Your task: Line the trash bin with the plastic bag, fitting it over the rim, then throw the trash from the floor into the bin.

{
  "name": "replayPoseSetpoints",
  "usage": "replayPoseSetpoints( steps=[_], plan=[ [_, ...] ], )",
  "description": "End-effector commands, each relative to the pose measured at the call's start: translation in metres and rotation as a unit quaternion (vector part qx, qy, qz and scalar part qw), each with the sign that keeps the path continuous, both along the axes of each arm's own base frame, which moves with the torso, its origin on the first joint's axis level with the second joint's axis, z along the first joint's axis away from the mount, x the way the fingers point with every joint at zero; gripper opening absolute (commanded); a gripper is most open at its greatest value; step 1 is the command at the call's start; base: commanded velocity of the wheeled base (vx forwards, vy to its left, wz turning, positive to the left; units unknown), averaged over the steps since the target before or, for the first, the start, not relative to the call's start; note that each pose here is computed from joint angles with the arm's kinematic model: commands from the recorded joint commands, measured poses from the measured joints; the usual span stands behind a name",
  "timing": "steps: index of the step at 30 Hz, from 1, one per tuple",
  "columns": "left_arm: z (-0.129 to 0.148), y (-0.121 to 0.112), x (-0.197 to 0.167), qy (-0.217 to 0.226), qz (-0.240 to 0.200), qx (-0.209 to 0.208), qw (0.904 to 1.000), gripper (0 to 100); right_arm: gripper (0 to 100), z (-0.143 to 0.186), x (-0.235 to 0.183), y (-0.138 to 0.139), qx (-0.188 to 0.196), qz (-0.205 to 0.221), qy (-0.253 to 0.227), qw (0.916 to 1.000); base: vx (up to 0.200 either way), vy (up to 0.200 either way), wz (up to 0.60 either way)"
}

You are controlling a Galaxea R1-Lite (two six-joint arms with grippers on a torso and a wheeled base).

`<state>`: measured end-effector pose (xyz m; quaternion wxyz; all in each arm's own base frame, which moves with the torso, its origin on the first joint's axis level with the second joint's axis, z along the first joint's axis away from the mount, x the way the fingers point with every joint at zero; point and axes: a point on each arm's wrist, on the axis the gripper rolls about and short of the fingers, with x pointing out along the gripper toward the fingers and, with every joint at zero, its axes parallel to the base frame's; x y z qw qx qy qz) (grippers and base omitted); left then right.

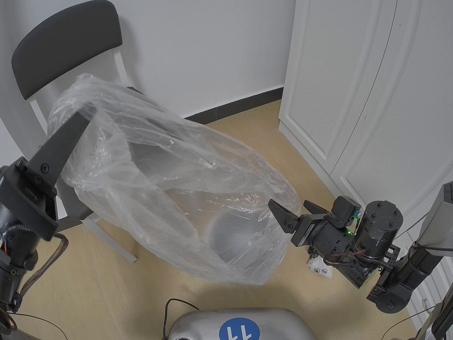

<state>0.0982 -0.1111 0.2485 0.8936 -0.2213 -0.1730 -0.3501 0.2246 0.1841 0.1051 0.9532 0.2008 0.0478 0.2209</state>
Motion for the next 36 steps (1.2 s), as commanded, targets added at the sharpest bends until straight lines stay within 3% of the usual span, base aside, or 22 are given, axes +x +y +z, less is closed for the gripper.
replayPoseSetpoints(
  steps=[1, 20, 21, 30, 36],
  plan=[
    [0.0, 0.0, 0.0, 0.001, 0.0, 0.0, 1.0, 0, 100, 0.008, 0.0, -0.003, 0.011, -0.004, -0.016, 0.9998, 0.0, 0.0, 0.0],
    [0.001, -0.002, -0.002, -0.009, -0.013, -0.015, 0.9998, 0, 100, -0.018, 0.008, 0.003, -0.014, -0.004, 0.019, 0.9997, 0.0, 0.0, 0.0],
    [0.0, -0.003, -0.003, -0.009, -0.014, -0.014, 0.9998, 0, 0, -0.018, 0.008, 0.003, -0.013, -0.004, 0.019, 0.9997, 0.0, 0.0, 0.0],
    [-0.003, -0.003, -0.002, -0.002, -0.014, -0.006, 0.9999, 0, 0, -0.012, 0.016, 0.0, -0.003, -0.022, 0.006, 0.9997, 0.0, 0.0, 0.0],
    [-0.018, -0.007, 0.007, 0.047, 0.001, 0.051, 0.9976, 0, 0, 0.02, 0.026, -0.022, 0.02, -0.061, -0.046, 0.9969, 0.0, 0.0, 0.0]
  ],
)
